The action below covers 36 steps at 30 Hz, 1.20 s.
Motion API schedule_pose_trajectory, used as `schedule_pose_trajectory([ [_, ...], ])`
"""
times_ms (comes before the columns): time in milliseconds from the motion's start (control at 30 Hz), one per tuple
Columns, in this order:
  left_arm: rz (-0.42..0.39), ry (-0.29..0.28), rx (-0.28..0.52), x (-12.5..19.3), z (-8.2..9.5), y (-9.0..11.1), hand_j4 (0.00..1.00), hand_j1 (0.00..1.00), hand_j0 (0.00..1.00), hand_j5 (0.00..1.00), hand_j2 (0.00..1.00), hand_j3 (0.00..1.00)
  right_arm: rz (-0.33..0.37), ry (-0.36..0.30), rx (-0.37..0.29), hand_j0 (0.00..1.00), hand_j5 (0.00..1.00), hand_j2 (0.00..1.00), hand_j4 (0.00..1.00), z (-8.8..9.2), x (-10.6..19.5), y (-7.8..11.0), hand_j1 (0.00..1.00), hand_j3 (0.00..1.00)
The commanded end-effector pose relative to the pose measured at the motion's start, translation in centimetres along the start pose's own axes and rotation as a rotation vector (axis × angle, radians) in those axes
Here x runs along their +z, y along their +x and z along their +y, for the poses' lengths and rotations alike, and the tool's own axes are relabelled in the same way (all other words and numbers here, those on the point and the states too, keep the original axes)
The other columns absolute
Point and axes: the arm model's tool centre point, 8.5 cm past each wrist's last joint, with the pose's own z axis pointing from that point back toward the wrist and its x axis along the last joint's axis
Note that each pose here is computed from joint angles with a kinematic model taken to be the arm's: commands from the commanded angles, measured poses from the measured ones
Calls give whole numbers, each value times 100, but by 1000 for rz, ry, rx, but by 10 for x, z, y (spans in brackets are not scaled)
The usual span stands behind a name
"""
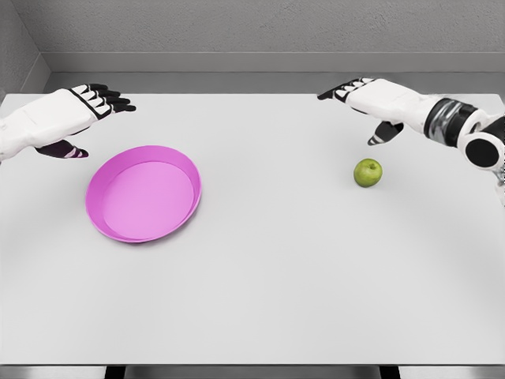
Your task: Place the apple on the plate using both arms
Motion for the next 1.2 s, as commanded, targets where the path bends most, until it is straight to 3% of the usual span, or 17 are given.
schedule_pose_trajectory([
  [0, 2, 2, 4, 1, 0, -1, 100, 100, 100, 100, 100, 100, 10, 23, -4, 100, 100, 100, 100, 7, -2, -3, 100, 100],
  [167, 3, -3, 1, 2, 0, -1, 100, 100, 100, 100, 100, 100, -9, 127, 17, 100, 100, 100, 100, 7, 0, 3, 100, 100],
  [233, 0, -4, 2, 1, -1, 0, 100, 100, 100, 100, 100, 100, -16, 109, 28, 100, 100, 100, 100, 0, 3, 7, 100, 100],
  [333, -1, -1, 4, 0, 0, 0, 100, 100, 100, 100, 100, 100, -30, 40, 67, 100, 100, 100, 100, -26, 16, 14, 100, 100],
  [433, -3, 0, 3, 0, 0, 1, 100, 100, 100, 100, 100, 100, -30, 44, 72, 100, 100, 100, 100, -25, 18, 13, 100, 100],
  [667, -9, -5, 3, -1, -2, 3, 100, 100, 100, 100, 100, 100, -15, 103, 79, 100, 100, 100, 100, -1, 30, 2, 100, 100],
  [800, -16, -3, 0, -2, -1, 5, 100, 100, 100, 100, 100, 100, -13, 121, 116, 100, 100, 100, 100, 1, 48, 3, 100, 100],
  [867, -16, -4, 1, -2, -1, 5, 100, 100, 100, 100, 100, 100, -9, 130, 108, 100, 100, 100, 100, 6, 47, 1, 100, 100],
  [933, -17, -7, 4, -2, -3, 6, 100, 100, 100, 100, 100, 100, -15, 163, 72, 100, 100, 100, 100, 27, 42, 2, 100, 100],
  [1167, -21, -6, 5, -3, -4, 7, 100, 100, 100, 100, 100, 100, -13, 199, 58, 100, 100, 100, 100, 39, 39, -1, 100, 100],
])
